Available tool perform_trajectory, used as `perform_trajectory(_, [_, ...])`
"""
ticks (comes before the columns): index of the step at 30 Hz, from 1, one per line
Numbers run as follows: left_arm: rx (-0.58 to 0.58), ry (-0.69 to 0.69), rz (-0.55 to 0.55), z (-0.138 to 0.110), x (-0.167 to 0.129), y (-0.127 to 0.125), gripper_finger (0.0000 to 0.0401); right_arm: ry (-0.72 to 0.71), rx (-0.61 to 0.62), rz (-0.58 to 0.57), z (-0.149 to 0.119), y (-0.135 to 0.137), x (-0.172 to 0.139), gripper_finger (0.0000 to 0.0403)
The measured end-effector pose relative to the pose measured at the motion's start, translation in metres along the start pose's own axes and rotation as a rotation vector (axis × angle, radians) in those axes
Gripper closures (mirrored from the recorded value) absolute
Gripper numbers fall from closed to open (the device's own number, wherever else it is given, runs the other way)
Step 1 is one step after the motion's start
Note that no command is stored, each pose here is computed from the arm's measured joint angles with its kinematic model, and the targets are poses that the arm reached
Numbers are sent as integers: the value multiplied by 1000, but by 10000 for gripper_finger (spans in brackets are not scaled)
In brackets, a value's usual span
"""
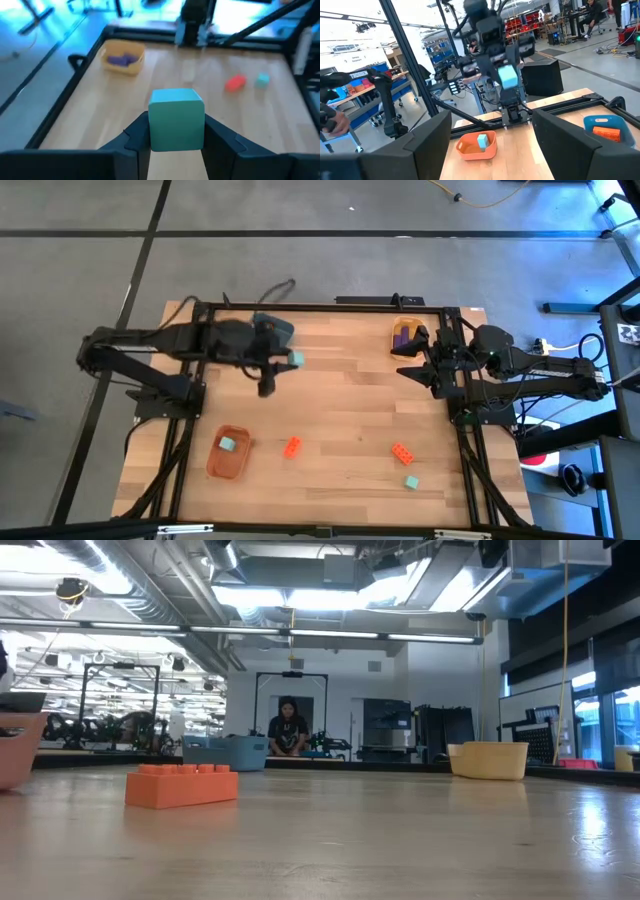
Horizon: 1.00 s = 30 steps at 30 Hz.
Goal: Sort & place blocks by color
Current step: Put the left light blue block into the orange bin
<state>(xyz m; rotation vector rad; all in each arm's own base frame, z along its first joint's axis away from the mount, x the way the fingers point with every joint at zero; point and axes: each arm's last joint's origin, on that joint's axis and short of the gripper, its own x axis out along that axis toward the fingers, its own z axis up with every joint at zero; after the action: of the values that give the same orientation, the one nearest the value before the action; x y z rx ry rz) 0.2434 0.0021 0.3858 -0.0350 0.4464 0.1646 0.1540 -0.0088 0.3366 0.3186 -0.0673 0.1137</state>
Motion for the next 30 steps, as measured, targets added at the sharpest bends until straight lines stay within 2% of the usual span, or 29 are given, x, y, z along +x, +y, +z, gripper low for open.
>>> perform_trajectory(4, [-27, -137, -92, 5, -2, 11, 277, -1, -3, -2, 0, 0, 0, 123])
perform_trajectory(11, [-164, -368, -207, -26, 19, 16, 277, 1, -2, -17, -1, -1, 2, 123])
perform_trajectory(17, [-289, -591, -253, -46, 27, 21, 275, 9, -22, -21, -2, -2, 3, 123])
perform_trajectory(30, [-342, -600, -253, -48, 28, 23, 270, 11, -97, -22, -2, -2, 4, 123])
